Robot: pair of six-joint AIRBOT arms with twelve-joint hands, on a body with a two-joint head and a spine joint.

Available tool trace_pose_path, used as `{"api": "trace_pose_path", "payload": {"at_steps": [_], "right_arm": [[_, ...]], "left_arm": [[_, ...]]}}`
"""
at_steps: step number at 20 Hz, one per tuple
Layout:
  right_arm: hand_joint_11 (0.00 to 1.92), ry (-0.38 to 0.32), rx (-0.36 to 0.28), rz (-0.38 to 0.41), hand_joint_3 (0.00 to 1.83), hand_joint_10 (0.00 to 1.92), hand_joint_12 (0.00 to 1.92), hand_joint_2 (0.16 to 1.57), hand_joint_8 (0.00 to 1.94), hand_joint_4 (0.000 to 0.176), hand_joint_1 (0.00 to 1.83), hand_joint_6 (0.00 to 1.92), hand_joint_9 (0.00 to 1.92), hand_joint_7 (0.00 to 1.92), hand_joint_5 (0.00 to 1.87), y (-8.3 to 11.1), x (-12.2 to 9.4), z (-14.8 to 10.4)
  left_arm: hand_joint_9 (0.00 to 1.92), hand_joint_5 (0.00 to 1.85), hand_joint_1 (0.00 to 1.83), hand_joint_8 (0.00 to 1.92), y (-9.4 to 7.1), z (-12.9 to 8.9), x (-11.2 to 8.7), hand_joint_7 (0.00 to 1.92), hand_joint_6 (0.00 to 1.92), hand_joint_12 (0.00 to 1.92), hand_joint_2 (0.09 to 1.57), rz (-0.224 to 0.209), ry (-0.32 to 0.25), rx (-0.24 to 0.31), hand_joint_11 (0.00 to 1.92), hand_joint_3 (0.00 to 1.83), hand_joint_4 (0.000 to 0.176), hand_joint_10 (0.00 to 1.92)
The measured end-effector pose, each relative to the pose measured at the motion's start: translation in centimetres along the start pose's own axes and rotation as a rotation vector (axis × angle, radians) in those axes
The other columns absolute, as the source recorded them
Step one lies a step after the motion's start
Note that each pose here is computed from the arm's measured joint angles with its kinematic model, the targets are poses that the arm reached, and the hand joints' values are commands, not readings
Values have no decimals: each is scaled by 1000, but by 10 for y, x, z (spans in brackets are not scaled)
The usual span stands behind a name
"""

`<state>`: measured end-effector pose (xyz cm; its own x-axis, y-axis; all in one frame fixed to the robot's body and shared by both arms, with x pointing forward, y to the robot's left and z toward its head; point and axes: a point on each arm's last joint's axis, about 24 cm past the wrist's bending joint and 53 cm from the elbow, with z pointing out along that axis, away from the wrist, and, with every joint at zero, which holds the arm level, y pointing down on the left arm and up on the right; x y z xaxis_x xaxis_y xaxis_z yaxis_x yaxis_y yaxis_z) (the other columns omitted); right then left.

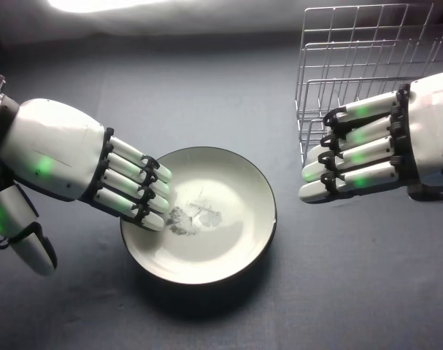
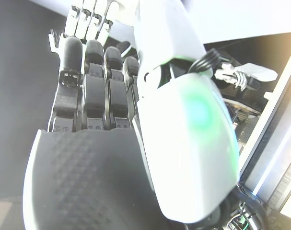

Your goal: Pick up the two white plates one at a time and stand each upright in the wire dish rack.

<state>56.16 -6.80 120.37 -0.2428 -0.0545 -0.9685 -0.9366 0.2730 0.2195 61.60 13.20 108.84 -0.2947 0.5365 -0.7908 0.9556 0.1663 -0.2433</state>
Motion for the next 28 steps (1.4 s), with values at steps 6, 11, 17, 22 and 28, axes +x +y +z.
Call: {"api": "trace_pose_path", "payload": {"at_steps": [6, 11, 17, 22, 28], "right_arm": [[6, 0, -2, 1, 11, 2, 1190, 1074, 0, 0, 1432, 5, 332, 264, 219, 3, 0, -1], [0, -5, -12, -3, 0, 7, 1187, 1067, 8, 0, 1411, 6, 317, 248, 199, 6, -2, -1], [0, -7, -13, -2, 0, 3, 1195, 1064, 0, 0, 1438, 2, 318, 243, 201, 6, -3, -1], [0, -7, -12, -2, 0, 1, 1165, 1063, 6, 0, 1461, 10, 317, 265, 213, 6, -3, -1], [0, -8, -15, -3, 3, 1, 1167, 1074, 1, 0, 1446, 4, 310, 247, 208, 7, -4, -2]], "left_arm": [[0, 0, 0, 0, -1, -1, 11, 0, 0, 0, 1102, 2, 43, 2, 0, 0, 0, 0], [0, 0, 0, 0, -3, 2, 19, 0, 0, 0, 1109, -12, 55, 13, 0, 2, 0, 0], [0, 0, 0, 0, -4, 5, 22, 0, 0, 0, 1099, -16, 59, 19, 0, 0, 0, 0], [0, 0, 0, 0, -4, 14, 28, 0, 0, 0, 1102, -56, 40, 20, 0, 0, 0, 0], [0, 0, 0, 0, -14, 40, 21, 0, 0, 0, 1103, -89, -9, 48, 0, 0, 0, 0]]}}
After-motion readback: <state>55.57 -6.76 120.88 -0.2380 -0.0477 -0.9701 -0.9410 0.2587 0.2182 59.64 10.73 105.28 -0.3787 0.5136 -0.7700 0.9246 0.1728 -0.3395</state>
